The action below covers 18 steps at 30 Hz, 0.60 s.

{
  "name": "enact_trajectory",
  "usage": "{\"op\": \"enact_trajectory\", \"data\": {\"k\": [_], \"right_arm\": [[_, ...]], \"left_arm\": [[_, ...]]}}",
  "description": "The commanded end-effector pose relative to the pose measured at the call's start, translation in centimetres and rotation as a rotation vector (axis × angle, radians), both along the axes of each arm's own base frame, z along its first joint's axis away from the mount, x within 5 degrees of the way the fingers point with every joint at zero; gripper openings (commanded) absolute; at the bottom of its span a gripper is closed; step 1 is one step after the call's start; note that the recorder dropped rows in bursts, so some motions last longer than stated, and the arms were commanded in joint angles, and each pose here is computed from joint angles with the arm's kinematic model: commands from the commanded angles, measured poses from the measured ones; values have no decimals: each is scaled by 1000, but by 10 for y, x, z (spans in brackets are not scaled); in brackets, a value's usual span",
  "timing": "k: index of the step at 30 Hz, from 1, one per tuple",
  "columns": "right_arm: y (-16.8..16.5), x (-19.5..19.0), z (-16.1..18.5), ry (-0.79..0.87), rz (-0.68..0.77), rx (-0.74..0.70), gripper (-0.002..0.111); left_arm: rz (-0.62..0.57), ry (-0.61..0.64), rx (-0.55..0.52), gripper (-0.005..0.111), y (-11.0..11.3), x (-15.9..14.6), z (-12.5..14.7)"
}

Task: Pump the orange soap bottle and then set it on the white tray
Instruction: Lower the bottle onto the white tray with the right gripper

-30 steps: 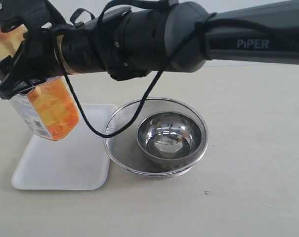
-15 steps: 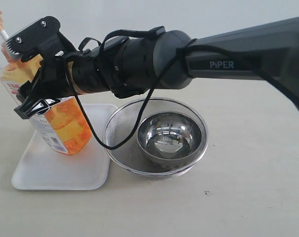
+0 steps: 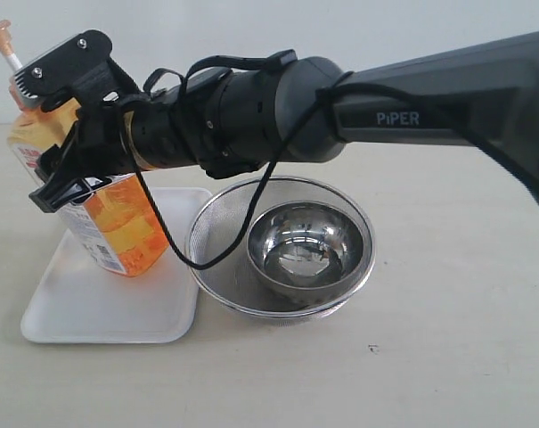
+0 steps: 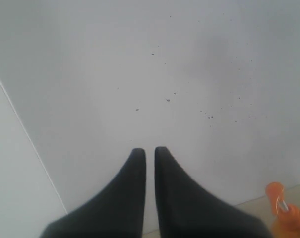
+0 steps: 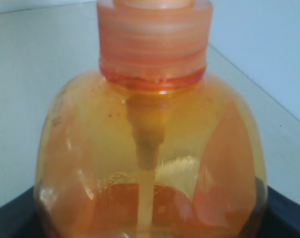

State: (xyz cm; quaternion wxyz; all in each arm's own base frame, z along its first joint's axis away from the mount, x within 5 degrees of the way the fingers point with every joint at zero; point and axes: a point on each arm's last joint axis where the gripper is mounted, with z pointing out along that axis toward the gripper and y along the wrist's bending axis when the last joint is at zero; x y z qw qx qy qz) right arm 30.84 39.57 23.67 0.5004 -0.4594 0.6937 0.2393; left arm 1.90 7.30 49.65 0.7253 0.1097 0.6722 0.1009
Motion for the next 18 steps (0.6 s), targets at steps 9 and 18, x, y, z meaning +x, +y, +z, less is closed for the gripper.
{"op": "enact_trajectory", "data": {"k": [9,18], "right_arm": [[-3,2,17,-23,-12,32,0],[-3,2,17,-29,-10,29,13]], "left_arm": [[-7,-8,1,5,0,0,0],[-7,-8,1,5,0,0,0]]}}
